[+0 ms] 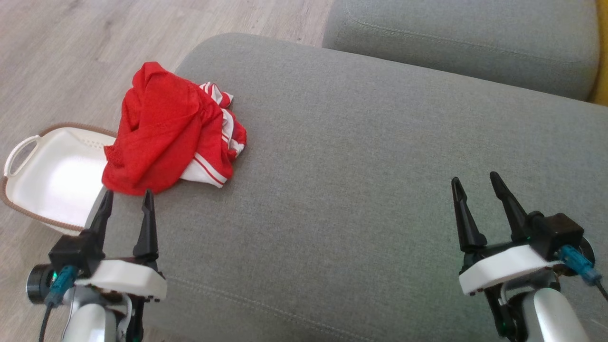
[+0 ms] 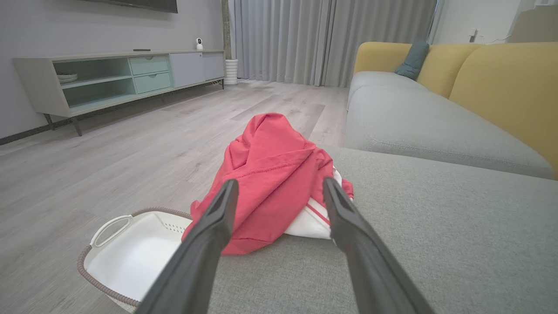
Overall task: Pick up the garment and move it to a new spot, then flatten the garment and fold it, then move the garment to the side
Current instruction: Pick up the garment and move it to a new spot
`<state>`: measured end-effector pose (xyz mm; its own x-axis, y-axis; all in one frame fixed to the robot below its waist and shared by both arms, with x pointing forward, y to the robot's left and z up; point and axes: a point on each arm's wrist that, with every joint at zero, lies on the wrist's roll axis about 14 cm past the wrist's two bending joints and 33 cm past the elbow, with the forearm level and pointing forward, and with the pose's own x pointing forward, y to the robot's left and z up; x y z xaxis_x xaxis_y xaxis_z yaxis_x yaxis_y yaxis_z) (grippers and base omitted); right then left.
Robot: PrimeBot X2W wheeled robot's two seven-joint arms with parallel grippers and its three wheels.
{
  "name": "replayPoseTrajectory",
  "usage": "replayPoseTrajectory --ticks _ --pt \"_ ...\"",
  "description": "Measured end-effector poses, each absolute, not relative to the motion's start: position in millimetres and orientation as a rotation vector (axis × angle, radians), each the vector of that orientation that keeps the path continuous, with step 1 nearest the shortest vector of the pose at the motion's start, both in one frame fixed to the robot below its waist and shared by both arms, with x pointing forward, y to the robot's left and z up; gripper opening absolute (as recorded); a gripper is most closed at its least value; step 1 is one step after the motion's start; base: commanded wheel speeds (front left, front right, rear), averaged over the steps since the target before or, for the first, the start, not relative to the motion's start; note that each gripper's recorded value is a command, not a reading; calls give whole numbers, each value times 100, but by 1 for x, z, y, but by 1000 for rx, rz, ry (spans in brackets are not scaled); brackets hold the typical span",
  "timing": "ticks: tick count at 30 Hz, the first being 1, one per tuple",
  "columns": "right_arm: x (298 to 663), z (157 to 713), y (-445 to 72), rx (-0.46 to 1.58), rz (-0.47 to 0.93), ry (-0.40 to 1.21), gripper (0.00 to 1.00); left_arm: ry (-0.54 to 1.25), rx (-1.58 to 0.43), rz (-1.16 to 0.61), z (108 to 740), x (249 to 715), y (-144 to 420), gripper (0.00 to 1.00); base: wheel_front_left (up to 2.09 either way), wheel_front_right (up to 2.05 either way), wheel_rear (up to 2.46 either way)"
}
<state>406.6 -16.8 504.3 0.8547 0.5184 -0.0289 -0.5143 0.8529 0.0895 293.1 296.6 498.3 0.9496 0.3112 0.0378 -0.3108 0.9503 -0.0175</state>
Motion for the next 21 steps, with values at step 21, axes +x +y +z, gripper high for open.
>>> replayPoseTrajectory --ticks 21 --pt "447 482 -21 80 534 116 100 45 -22 278 479 370 299 100 0 0 0"
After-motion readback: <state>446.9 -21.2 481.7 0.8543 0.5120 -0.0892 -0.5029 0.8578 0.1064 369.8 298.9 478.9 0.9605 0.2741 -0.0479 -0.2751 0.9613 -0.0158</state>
